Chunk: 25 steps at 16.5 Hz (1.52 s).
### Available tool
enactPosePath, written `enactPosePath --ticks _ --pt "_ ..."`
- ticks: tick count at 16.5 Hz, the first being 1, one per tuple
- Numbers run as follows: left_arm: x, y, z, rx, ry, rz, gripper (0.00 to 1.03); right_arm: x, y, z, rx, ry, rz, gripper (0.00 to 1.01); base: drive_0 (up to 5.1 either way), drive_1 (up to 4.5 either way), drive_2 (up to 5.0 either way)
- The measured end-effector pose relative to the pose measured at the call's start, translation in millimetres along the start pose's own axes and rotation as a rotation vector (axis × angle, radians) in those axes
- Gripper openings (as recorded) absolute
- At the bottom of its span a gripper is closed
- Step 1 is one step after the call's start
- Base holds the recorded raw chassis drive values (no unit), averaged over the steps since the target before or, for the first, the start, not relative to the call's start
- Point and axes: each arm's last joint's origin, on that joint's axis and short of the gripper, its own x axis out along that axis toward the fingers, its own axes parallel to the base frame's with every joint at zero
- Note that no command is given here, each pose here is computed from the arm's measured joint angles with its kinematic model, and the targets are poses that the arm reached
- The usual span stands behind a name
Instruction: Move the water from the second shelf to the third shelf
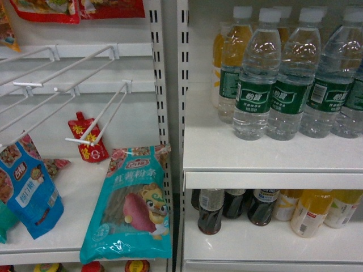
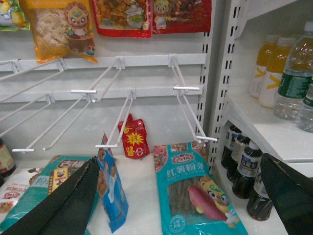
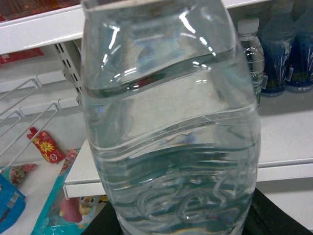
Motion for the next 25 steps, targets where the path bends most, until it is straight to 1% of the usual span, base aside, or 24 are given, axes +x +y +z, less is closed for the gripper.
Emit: enactPosePath --ticks 1,2,3,4,5,6,7,9,11,14,16,17,21,23,25 --pt "0.0 0.0 0.0 0.000 0.000 0.000 0.98 0.0 0.1 0.1 0.000 -0.001 0.000 0.40 0.0 0.00 0.0" --pt "0.0 0.0 0.0 0.000 0.000 0.000 0.98 1.0 2.7 1.7 -0.008 -0.031 -0.049 0.40 0.0 0.00 0.0" --pt "0.0 0.0 0.0 0.000 0.000 0.000 0.98 5.0 5.9 6.7 -0.018 -0.090 -0.138 0.40 0.0 0.00 0.0" --pt "0.0 0.0 0.0 0.000 0.000 0.000 0.98 11.3 7.9 14.8 -0.030 -0.116 -0.181 0.40 0.0 0.00 0.0" --pt "0.0 0.0 0.0 0.000 0.000 0.000 0.98 19.9 11.0 22.3 -0.044 -0.128 -0.182 0.40 0.0 0.00 0.0" --pt "0.0 0.0 0.0 0.000 0.000 0.000 0.98 36.0 21.5 31.9 -0.079 -0.140 -0.099 0.40 0.0 0.00 0.0" --pt "0.0 0.0 0.0 0.000 0.000 0.000 0.98 63.2 23.2 27.1 -0.096 -0.089 -0.006 0.40 0.0 0.00 0.0" --pt "0.0 0.0 0.0 0.000 0.000 0.000 0.98 77.0 15.7 16.0 -0.099 -0.043 -0.011 0.40 0.0 0.00 0.0" --pt "0.0 0.0 0.0 0.000 0.000 0.000 0.98 85.3 9.8 7.5 -0.099 -0.023 -0.015 0.40 0.0 0.00 0.0" --pt "0.0 0.0 0.0 0.000 0.000 0.000 0.98 88.6 8.4 3.6 -0.099 -0.009 -0.009 0.40 0.0 0.00 0.0" --pt "0.0 0.0 0.0 0.000 0.000 0.000 0.98 91.8 5.5 -0.4 -0.096 0.008 -0.005 0.40 0.0 0.00 0.0" --pt "0.0 0.0 0.0 0.000 0.000 0.000 0.98 95.0 4.6 -3.8 -0.095 0.019 0.003 0.40 0.0 0.00 0.0" --pt "0.0 0.0 0.0 0.000 0.000 0.000 0.98 114.9 -7.3 -23.5 -0.090 0.059 -0.020 0.40 0.0 0.00 0.0" --pt "0.0 0.0 0.0 0.000 0.000 0.000 0.98 125.5 -10.0 -33.4 -0.086 0.097 -0.025 0.40 0.0 0.00 0.0" --pt "0.0 0.0 0.0 0.000 0.000 0.000 0.98 137.7 -10.6 -34.5 -0.090 0.101 -0.022 0.40 0.0 0.00 0.0"
